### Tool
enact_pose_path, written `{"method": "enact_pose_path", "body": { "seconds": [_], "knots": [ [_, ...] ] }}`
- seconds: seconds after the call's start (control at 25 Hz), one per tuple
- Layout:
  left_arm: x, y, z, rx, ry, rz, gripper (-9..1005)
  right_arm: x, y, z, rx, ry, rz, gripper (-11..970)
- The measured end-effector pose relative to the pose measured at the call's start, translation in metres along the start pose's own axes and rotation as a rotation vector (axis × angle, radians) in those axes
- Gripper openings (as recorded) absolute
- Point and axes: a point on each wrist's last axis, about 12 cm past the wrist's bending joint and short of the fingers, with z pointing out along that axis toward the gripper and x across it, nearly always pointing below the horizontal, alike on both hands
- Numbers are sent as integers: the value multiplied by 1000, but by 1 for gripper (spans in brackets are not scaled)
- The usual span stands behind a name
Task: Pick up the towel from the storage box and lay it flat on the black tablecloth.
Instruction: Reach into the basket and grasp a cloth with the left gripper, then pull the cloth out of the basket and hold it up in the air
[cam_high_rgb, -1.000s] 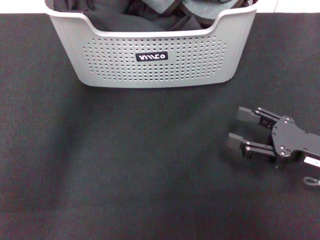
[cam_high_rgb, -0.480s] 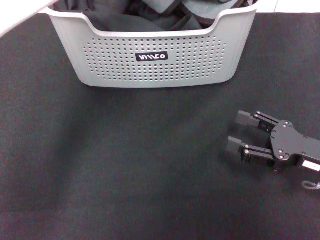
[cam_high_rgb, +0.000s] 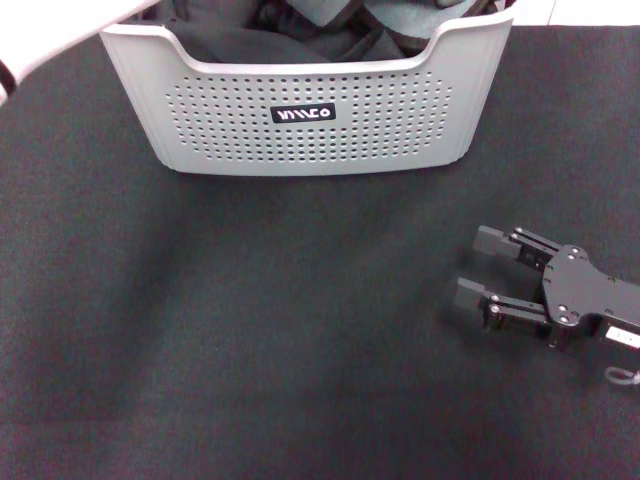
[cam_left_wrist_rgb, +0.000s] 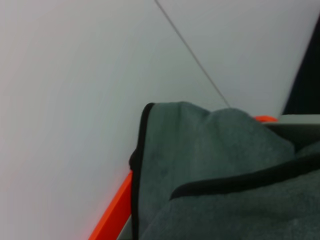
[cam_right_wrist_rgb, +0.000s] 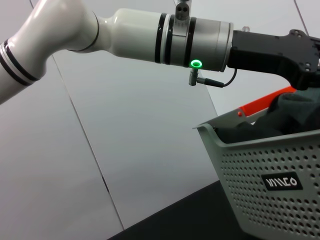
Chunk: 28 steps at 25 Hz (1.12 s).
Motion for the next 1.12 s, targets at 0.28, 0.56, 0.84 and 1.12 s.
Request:
{"method": "enact_pose_path", "body": {
  "seconds": [0.28,0.56,0.84,1.12],
  "knots": [
    [1,-2,-8,-12,-22,-7,293,2,0,-2,19,-16,9,843],
    [4,5,-34,-53,-104,-86,41,0,0,-3,34,-43,4,842],
    [15,23,-96,-49,-367,-292,8,-7,-1,-15,77,-122,-47,841],
    [44,50,-169,76,-731,-489,8,-26,1,-19,33,-212,-151,841]
  ]
}}
